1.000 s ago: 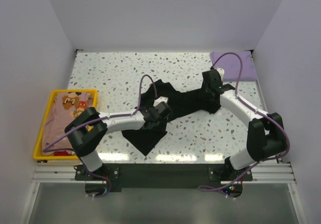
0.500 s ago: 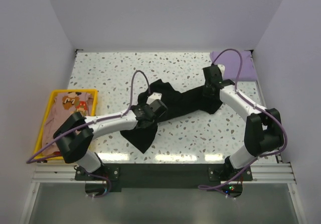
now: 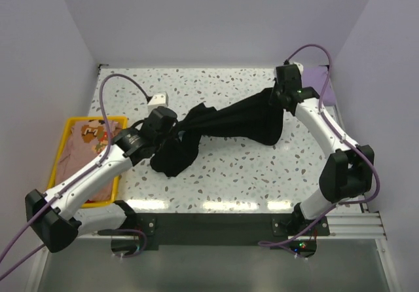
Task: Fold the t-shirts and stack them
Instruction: Flatten the tshirt out
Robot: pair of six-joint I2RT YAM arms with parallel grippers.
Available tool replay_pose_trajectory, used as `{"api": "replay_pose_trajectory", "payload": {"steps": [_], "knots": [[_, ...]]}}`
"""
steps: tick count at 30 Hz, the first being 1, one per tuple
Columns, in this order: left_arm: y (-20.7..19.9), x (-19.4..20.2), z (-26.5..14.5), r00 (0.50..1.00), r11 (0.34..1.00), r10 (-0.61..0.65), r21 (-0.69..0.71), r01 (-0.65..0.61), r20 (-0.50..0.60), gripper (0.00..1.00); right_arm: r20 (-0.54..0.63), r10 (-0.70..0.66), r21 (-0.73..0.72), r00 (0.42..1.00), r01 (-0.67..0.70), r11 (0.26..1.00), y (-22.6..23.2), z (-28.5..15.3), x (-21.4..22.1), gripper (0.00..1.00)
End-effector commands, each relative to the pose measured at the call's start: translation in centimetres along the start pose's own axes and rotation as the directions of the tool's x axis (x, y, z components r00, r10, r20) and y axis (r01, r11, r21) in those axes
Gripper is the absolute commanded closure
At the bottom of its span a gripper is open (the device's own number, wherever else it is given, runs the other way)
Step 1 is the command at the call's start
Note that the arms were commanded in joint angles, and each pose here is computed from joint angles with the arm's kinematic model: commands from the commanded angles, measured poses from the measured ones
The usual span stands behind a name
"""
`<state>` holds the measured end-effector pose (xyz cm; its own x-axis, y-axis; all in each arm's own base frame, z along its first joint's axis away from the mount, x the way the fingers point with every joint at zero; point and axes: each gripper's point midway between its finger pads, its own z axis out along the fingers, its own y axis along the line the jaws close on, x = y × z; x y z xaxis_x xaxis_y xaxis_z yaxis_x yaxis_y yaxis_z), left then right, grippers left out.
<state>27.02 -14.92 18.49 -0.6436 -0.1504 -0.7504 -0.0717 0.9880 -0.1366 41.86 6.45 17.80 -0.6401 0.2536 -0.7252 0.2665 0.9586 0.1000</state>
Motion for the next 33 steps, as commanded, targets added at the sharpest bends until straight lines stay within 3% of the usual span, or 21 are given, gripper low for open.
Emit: {"api": "replay_pose_trajectory", "payload": {"steps": [1, 9, 13, 14, 15, 16, 17, 18, 19, 20, 21, 22, 23, 24, 25, 26, 27, 29, 30, 31, 33], "knots": [[2.2, -4.7, -2.8, 0.992, 0.997, 0.005, -0.075, 0.004, 0.125, 1.00, 0.080, 0.018, -0.031, 0.997, -0.016, 0.999, 0.0, -2.4, -4.2, 1.00], [3.4, -9.9, -3.4, 0.976, 0.994, -0.013, -0.100, 0.035, 0.215, 1.00, 0.149, 0.094, -0.180, 0.984, -0.066, 0.981, 1.3, -6.4, -9.0, 1.00], [4.5, -17.3, -1.2, 0.945, 0.992, -0.073, -0.071, 0.101, 0.320, 1.00, 0.161, 0.167, -0.298, 0.973, -0.113, 0.948, 3.9, -5.4, -12.3, 1.00], [4.2, -20.8, -2.1, 0.916, 0.992, -0.095, -0.039, 0.120, 0.390, 1.00, 0.161, 0.197, -0.331, 0.967, -0.135, 0.934, 4.7, -4.9, -13.4, 1.00], [4.0, -22.4, -0.4, 0.913, 0.993, -0.083, -0.047, 0.110, 0.400, 1.00, 0.214, 0.237, -0.399, 0.948, -0.137, 0.907, 5.7, -6.1, -16.7, 1.00], [4.4, -25.0, -0.2, 0.891, 0.992, -0.085, -0.042, 0.116, 0.446, 1.00, 0.196, 0.253, -0.418, 0.947, -0.153, 0.895, 6.4, -4.4, -17.3, 1.00], [3.9, -29.7, -2.6, 0.838, 0.991, -0.113, 0.004, 0.131, 0.534, 1.00, 0.197, 0.299, -0.456, 0.934, -0.182, 0.871, 7.0, -4.4, -18.8, 1.00], [4.1, -31.5, -0.6, 0.839, 0.991, -0.107, -0.008, 0.131, 0.533, 1.00, 0.263, 0.347, -0.515, 0.900, -0.173, 0.839, 7.2, -6.4, -22.7, 1.00], [3.4, -33.4, -1.1, 0.826, 0.995, -0.094, 0.021, 0.099, 0.555, 1.00, 0.238, 0.359, -0.553, 0.903, -0.178, 0.814, 8.0, -5.5, -23.4, 1.00], [2.7, -38.1, -5.3, 0.746, 0.993, -0.122, 0.073, 0.098, 0.654, 1.00, 0.295, 0.414, -0.606, 0.862, -0.166, 0.778, 8.0, -8.6, -27.0, 1.00], [2.1, -39.5, -3.8, 0.747, 0.994, -0.112, 0.070, 0.087, 0.655, 1.00, 0.312, 0.431, -0.630, 0.847, -0.155, 0.761, 8.2, -9.4, -28.4, 1.00], [1.8, -40.8, -4.9, 0.731, 0.995, -0.099, 0.080, 0.061, 0.675, 1.00, 0.327, 0.443, -0.658, 0.834, -0.136, 0.741, 8.4, -10.6, -29.5, 1.00], [1.2, -43.9, -9.5, 0.641, 0.991, -0.126, 0.126, 0.046, 0.757, 1.00, 0.334, 0.463, -0.674, 0.821, -0.135, 0.726, 8.5, -11.1, -30.5, 1.00], [1.1, -44.7, -10.0, 0.620, 0.991, -0.123, 0.130, 0.034, 0.775, 1.00, 0.379, 0.483, -0.697, 0.790, -0.100, 0.710, 8.2, -13.6, -32.2, 1.00], [0.9, -45.9, -12.3, 0.560, 0.989, -0.128, 0.146, 0.012, 0.819, 1.00, 0.391, 0.489, -0.705, 0.780, -0.088, 0.704, 8.1, -14.4, -32.6, 1.00], [0.8, -45.4, -11.5, 0.567, 0.991, -0.111, 0.136, -0.001, 0.816, 1.00, 0.409, 0.499, -0.712, 0.764, -0.075, 0.698, 7.7, -16.2, -33.0, 1.00], [1.3, -45.4, -14.6, 0.521, 0.990, -0.118, 0.144, -0.008, 0.845, 1.00, 0.408, 0.496, -0.703, 0.766, -0.083, 0.706, 7.2, -15.5, -32.7, 1.00], [1.7, -44.3, -13.8, 0.532, 0.993, -0.094, 0.119, -0.013, 0.842, 1.00, 0.438, 0.498, -0.703, 0.748, -0.061, 0.709, 6.5, -17.9, -32.2, 1.00], [2.1, -43.8, -15.0, 0.528, 0.993, -0.095, 0.118, -0.010, 0.844, 1.00, 0.420, 0.494, -0.673, 0.761, -0.105, 0.733, 4.9, -15.2, -30.9, 1.00], [2.1, -42.3, -13.1, 0.582, 0.994, -0.079, 0.108, -0.015, 0.809, 1.00, 0.405, 0.492, -0.667, 0.771, -0.119, 0.735, 4.5, -14.5, -29.9, 1.00], [2.5, -40.1, -13.1, 0.624, 0.993, -0.089, 0.121, -0.009, 0.776, 1.00, 0.333, 0.467, -0.647, 0.819, -0.162, 0.745, 3.9, -12.2, -26.0, 1.00]]}}
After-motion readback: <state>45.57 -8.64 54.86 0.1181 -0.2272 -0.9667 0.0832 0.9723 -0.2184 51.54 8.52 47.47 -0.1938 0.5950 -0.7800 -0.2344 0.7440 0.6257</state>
